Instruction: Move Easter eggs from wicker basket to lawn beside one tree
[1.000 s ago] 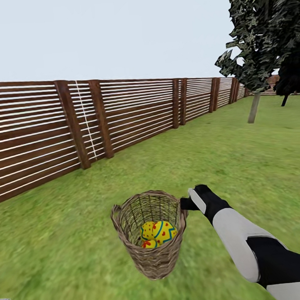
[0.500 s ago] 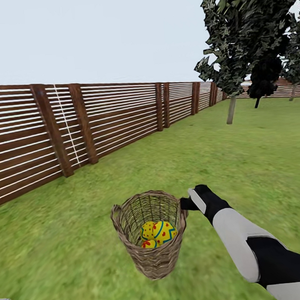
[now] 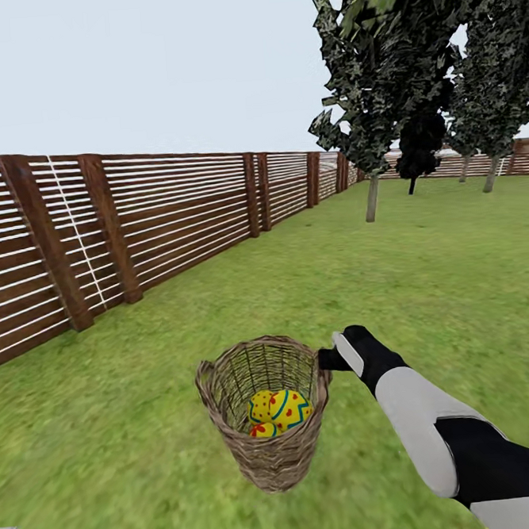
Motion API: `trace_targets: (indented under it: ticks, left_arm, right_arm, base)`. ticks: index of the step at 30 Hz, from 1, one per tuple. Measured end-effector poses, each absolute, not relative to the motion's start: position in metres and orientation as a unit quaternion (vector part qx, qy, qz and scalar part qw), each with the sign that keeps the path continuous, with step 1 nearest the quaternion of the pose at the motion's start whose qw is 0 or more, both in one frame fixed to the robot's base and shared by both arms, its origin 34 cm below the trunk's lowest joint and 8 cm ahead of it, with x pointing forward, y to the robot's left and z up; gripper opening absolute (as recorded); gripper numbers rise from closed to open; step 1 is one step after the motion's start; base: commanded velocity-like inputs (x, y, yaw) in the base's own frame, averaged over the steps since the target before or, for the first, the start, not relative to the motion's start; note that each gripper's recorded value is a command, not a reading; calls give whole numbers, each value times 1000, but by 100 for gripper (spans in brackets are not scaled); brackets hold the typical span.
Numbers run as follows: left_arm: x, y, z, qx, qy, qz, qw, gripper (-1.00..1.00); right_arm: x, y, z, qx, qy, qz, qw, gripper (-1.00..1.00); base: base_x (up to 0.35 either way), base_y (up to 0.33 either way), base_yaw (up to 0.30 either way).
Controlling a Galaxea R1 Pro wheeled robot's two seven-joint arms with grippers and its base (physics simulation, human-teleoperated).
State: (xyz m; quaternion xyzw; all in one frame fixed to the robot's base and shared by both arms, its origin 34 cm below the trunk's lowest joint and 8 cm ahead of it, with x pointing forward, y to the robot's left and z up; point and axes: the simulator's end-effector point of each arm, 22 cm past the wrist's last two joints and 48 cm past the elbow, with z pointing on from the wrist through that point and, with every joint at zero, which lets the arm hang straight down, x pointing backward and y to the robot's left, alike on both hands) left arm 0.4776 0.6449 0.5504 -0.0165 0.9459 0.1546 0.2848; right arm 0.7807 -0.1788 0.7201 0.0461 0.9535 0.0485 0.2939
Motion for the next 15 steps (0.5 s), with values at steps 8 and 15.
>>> trace_targets:
  ticks: [8,15]
  left_arm:
    - [480,645,553,-17,945,155,289,100]
    - [481,645,556,-17,944,155,292,100]
  right_arm:
    - [781,-180,725,46,952,47,297,-100]
    - [781,-179,729,47,951,50,300,-100]
  base:
    - [-65,-78,-213]
    - [-201,-1,-131]
